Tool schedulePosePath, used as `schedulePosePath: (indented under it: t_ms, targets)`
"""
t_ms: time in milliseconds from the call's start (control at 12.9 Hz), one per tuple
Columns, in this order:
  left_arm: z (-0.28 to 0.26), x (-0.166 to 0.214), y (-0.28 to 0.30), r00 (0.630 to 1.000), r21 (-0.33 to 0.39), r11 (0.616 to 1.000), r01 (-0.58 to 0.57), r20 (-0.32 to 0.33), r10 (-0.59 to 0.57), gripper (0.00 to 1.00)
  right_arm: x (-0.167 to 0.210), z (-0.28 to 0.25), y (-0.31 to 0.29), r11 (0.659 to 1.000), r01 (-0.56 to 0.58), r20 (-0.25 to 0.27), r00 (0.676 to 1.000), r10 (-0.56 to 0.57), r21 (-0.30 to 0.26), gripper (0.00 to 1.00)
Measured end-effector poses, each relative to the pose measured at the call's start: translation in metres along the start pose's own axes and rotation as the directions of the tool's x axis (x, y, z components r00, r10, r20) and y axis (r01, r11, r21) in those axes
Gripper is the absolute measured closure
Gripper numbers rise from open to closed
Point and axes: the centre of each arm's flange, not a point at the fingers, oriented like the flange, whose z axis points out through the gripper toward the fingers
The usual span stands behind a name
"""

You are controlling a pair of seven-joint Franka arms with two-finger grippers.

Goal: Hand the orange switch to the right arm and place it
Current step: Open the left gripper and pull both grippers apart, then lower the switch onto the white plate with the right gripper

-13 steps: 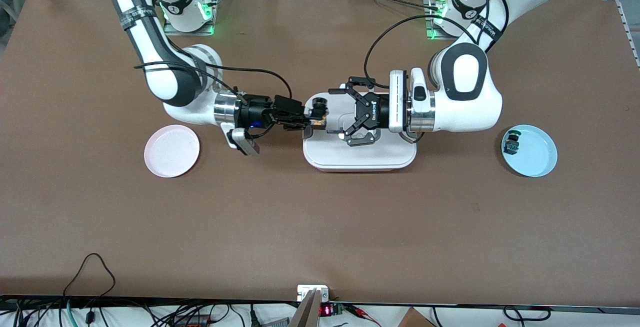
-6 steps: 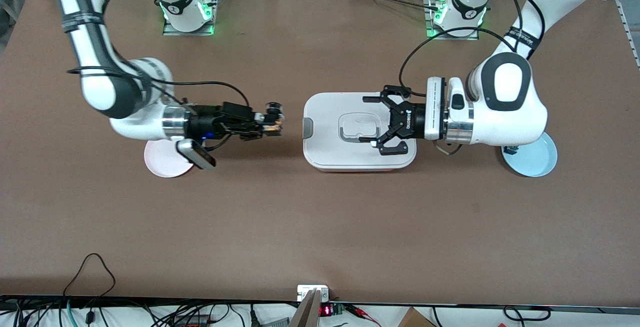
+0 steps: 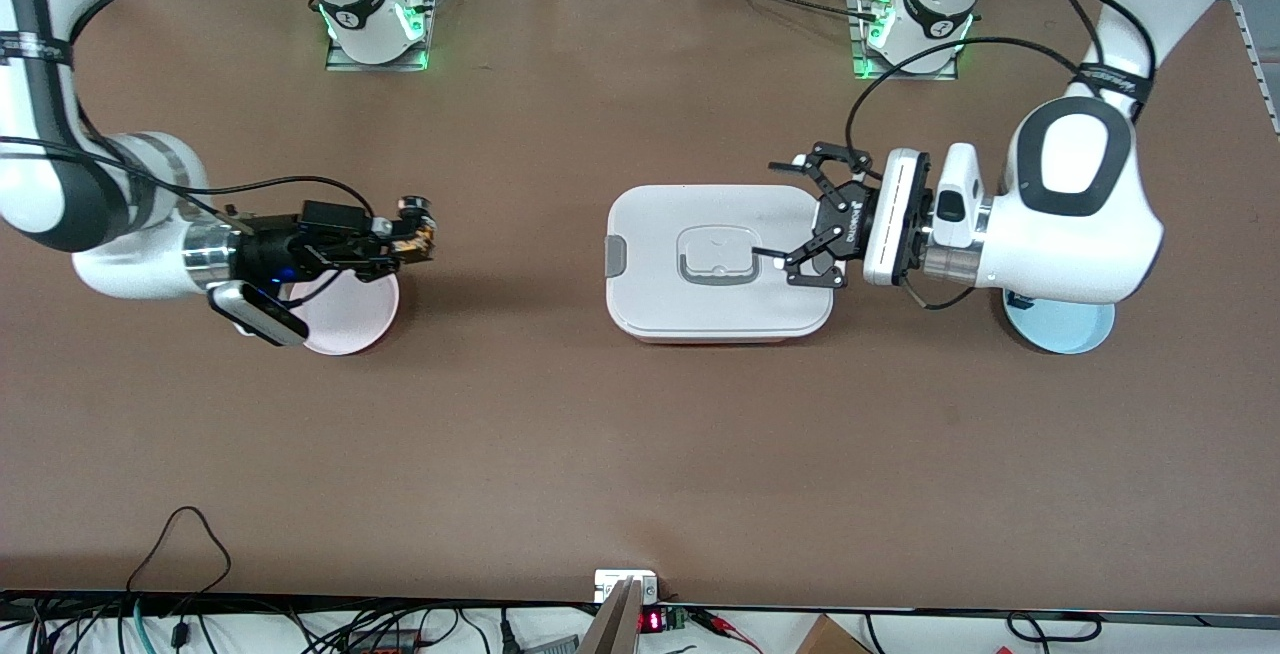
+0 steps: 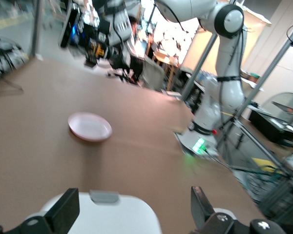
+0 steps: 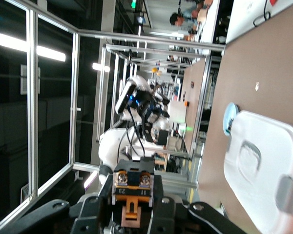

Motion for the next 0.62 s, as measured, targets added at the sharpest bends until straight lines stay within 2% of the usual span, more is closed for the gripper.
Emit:
schedulePosePath:
  t_ms: [154,309,386,463,541,618]
  targets:
    - [-0.017,-0.001,0.01,0.984,-0.022,0.992,0.127,0.126,-0.124,0.0,-0.01,-0.03,-0.002,1.0,-0.007,0.046,0.999,0.008,-0.013,0.66]
    - [-0.029,-0.004,0.018,0.939,-0.008,0.964,0.265,0.228,-0.256,0.0,-0.018,-0.058,-0.005,0.996,-0.007,0.1,0.995,0.016,-0.085,0.66]
    - [-0.035,-0.005,0.02,0.908,0.024,0.944,0.329,0.268,-0.323,0.0,-0.019,-0.068,-0.01,0.988,-0.002,0.134,0.991,0.023,-0.153,0.66]
    - [-0.041,-0.004,0.022,0.866,0.069,0.916,0.395,0.305,-0.396,0.0,-0.019,-0.076,-0.017,0.968,0.006,0.166,0.986,0.036,-0.25,0.66]
    - [-0.05,-0.004,0.025,0.814,0.127,0.883,0.452,0.346,-0.466,0.0,-0.017,-0.084,-0.026,0.929,0.014,0.194,0.979,0.063,-0.37,0.66]
    - [-0.058,-0.005,0.029,0.755,0.191,0.851,0.49,0.394,-0.524,0.0,-0.014,-0.092,-0.037,0.87,0.022,0.215,0.972,0.098,-0.492,0.66]
